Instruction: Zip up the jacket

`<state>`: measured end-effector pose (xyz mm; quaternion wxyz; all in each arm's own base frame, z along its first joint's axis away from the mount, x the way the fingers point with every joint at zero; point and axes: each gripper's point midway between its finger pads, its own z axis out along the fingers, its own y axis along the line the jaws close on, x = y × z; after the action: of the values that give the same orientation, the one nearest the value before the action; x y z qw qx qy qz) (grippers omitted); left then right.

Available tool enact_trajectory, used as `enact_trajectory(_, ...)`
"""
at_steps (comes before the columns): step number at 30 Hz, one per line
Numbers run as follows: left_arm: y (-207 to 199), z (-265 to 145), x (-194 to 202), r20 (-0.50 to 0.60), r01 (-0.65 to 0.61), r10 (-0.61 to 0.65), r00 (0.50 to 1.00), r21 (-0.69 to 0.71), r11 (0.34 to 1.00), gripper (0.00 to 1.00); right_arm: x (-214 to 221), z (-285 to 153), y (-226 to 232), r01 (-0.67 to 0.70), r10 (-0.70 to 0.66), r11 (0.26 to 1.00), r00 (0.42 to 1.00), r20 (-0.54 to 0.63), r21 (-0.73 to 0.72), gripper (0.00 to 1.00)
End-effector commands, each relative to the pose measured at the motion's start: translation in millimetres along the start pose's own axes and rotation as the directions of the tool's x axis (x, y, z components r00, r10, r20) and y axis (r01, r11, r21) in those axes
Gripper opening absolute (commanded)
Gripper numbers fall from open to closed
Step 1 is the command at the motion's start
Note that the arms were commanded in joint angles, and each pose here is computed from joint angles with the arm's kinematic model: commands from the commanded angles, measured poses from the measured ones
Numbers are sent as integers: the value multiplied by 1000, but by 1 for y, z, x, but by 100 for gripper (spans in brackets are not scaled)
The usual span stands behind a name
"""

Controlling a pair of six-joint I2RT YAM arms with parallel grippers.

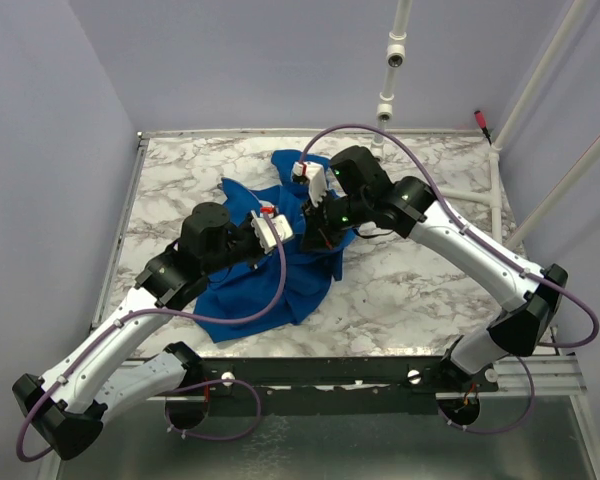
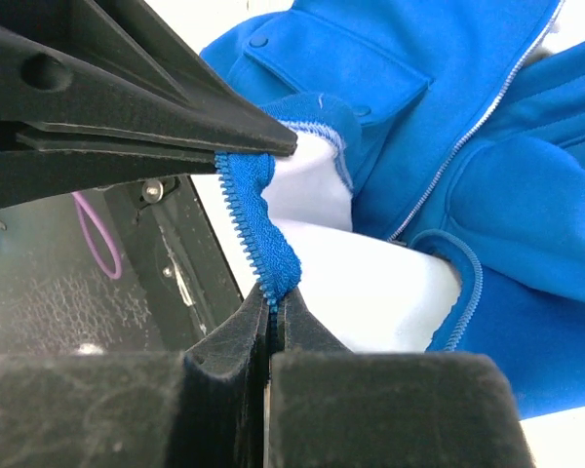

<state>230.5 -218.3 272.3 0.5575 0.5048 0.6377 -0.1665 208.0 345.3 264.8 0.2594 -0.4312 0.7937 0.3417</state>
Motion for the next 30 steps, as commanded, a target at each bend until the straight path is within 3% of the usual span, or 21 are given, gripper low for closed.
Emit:
enact_trajectory(1, -10, -4, 0, -13, 54, -53, 999, 42, 998, 0, -24, -14, 1, 100, -101, 995, 988, 118, 16, 1)
enact_trajectory(7, 0, -5, 4, -34, 13, -14, 999, -7, 1000, 0, -17, -12, 4, 122, -120, 992, 988, 94, -14, 1)
enact_trajectory(12, -1, -8, -4, -24, 9, -9, 1000, 13, 1000, 0, -13, -9, -10, 116, -119, 992, 990, 77, 44, 1)
enact_trajectory(17, -16, -11, -8, -41, 54, -49, 998, 108, 993, 0, -29, -14, -44, 108, -138, 969, 982, 126, 221, 1)
enact_trajectory(21, -30, -10, -15, -52, 128, -120, 991, 185, 974, 0, -56, -32, -58, 168, -270, 919, 928, 257, 357, 1)
enact_trajectory(26, -43, -9, -37, -27, 202, -203, 979, 289, 936, 0, -62, -57, -49, 322, -468, 851, 824, 319, 415, 25)
enact_trajectory(30, -50, -11, -53, -5, 234, -248, 969, 347, 908, 0, -47, -72, -25, 457, -578, 807, 741, 341, 375, 44)
